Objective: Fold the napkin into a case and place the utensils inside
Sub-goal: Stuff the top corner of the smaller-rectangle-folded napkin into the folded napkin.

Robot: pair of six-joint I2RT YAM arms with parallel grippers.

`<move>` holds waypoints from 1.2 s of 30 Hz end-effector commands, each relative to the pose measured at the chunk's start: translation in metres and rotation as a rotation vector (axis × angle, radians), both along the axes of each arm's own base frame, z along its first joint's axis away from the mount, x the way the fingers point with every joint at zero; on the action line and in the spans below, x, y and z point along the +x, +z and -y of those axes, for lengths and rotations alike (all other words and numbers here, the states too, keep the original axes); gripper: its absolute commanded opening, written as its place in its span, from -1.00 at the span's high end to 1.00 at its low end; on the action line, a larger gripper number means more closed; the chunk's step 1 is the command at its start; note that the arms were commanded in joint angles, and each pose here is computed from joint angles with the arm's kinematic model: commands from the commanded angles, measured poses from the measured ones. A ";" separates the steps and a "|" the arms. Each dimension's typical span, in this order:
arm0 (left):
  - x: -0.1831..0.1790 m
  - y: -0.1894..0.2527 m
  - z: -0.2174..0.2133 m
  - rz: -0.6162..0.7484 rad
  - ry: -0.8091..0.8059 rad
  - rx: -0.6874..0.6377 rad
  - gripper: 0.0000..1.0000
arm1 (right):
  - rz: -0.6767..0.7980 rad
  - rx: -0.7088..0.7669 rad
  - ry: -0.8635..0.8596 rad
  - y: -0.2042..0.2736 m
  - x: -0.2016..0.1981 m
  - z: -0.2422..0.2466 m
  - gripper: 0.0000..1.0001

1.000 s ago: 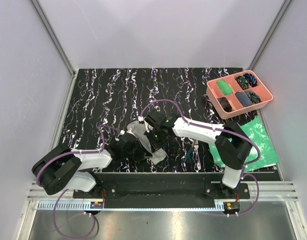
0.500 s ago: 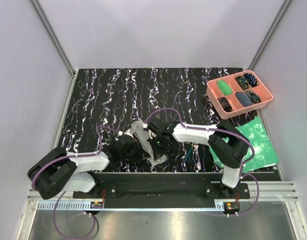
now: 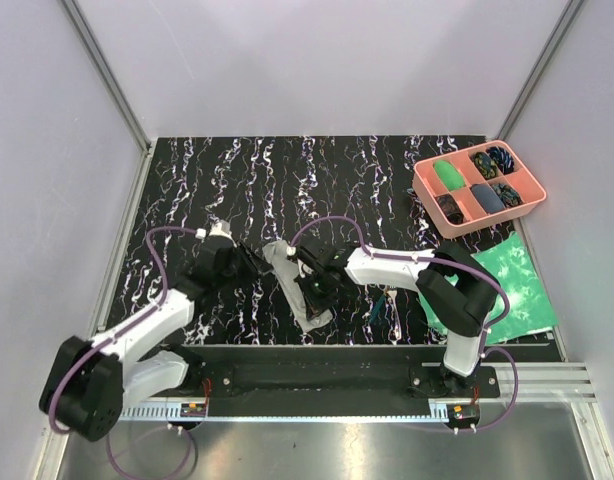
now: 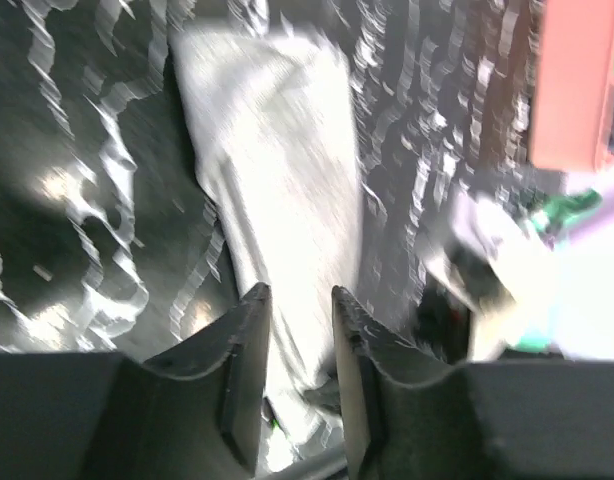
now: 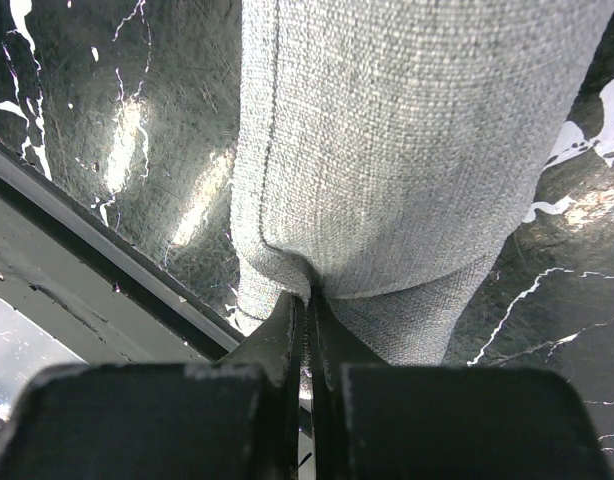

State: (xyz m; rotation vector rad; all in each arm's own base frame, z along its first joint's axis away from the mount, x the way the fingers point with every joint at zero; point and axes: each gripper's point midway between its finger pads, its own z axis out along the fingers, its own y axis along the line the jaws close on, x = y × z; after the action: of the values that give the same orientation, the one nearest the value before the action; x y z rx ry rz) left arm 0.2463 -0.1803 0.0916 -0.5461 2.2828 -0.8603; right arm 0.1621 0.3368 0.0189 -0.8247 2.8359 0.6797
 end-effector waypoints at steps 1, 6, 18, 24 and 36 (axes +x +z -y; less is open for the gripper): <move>0.015 0.002 0.011 -0.028 -0.123 0.048 0.25 | 0.046 0.018 0.012 0.004 0.005 -0.006 1.00; 0.034 -0.002 0.012 -0.018 -0.171 0.148 0.20 | 0.046 0.031 0.013 0.008 0.008 -0.007 1.00; 0.049 -0.030 0.027 -0.110 -0.178 0.201 0.37 | 0.025 0.058 0.023 0.009 0.009 -0.009 1.00; 0.054 -0.042 0.032 -0.142 -0.156 0.179 0.35 | 0.023 0.072 0.023 0.011 0.010 -0.009 1.00; 0.051 -0.110 -0.004 -0.349 -0.071 0.351 0.65 | -0.028 0.187 0.077 0.032 -0.012 -0.011 0.94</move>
State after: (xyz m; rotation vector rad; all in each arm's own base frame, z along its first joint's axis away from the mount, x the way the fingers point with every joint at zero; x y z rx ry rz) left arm 0.3039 -0.2101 0.0177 -0.4124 2.6414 -0.6172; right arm 0.1635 0.3442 0.0250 -0.8512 2.7889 0.7951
